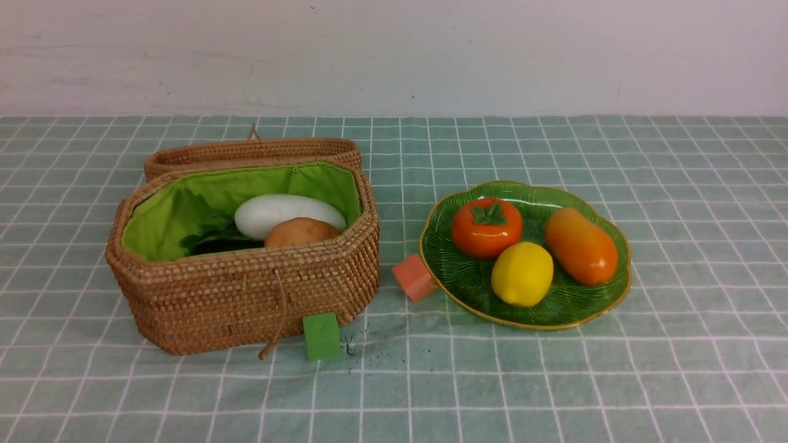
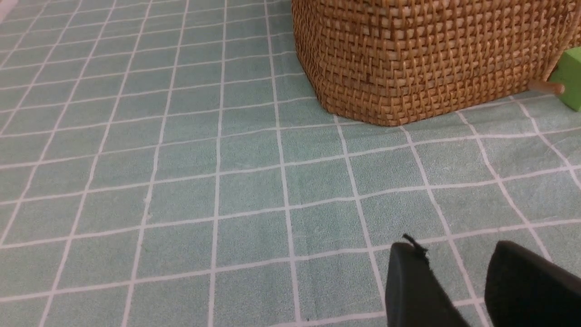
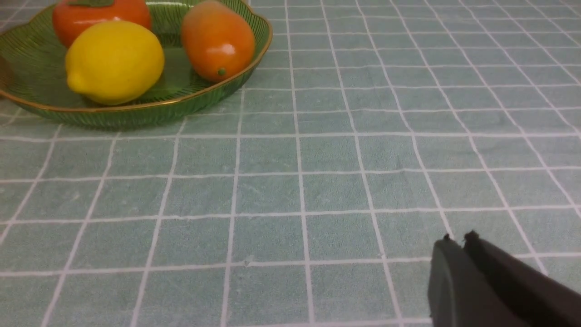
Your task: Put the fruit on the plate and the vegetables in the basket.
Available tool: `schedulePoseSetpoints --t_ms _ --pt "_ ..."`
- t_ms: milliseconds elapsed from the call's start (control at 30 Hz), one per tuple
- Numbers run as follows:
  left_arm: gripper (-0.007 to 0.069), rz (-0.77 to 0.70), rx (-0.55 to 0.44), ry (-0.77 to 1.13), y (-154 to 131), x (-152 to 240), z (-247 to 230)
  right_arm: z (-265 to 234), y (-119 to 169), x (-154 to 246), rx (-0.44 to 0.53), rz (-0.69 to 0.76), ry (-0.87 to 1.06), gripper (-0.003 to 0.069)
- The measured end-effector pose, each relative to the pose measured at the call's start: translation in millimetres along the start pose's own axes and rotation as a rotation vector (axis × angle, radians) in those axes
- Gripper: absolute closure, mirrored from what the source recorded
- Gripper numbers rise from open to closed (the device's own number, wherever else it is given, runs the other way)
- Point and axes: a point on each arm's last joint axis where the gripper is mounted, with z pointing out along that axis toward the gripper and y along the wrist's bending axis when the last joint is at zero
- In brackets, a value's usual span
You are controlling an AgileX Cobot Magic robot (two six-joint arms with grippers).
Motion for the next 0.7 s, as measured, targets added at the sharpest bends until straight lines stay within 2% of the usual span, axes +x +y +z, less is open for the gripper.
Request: schedulePoseSetpoints --t_ms 700 --pt "0.0386 0.0 0.0 -0.003 0.0 -0.3 0.0 0.0 0.0 -0.1 0.0 0.001 -0.001 0.0603"
